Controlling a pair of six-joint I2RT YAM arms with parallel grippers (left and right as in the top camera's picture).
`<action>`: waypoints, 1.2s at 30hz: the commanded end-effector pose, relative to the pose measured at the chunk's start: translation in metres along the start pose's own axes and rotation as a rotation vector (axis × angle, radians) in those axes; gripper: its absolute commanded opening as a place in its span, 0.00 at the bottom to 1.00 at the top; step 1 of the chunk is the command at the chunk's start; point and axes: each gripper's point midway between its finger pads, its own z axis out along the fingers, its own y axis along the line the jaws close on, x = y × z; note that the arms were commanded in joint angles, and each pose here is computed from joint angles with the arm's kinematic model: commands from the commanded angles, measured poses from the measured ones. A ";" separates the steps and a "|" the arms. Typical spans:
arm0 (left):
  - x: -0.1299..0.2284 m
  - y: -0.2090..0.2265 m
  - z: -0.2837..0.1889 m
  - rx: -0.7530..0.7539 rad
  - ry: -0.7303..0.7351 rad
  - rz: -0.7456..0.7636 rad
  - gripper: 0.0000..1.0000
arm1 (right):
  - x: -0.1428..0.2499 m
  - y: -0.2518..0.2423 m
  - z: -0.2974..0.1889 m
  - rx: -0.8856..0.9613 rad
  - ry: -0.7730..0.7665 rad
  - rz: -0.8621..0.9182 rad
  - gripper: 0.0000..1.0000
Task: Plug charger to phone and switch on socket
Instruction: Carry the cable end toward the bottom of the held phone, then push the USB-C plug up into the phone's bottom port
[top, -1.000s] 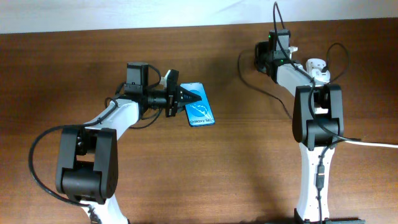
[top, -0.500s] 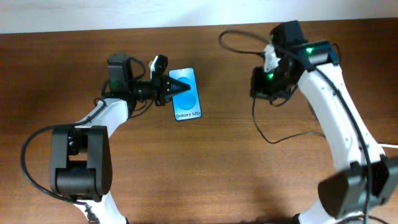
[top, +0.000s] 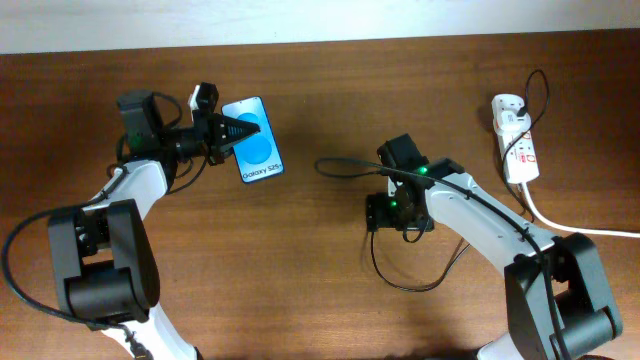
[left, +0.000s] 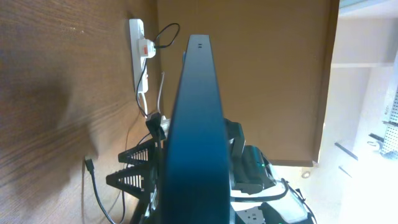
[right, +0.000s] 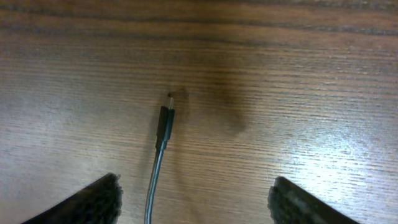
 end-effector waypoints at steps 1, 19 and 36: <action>0.002 -0.009 -0.001 0.018 0.024 0.029 0.00 | 0.002 0.010 -0.002 -0.049 0.006 -0.004 0.99; 0.001 -0.009 -0.001 0.017 0.022 0.032 0.00 | 0.033 0.018 0.039 0.001 0.133 0.052 0.04; 0.040 -0.066 0.092 0.069 0.222 0.277 0.00 | 0.077 0.156 -0.157 -1.120 -0.244 -0.264 0.04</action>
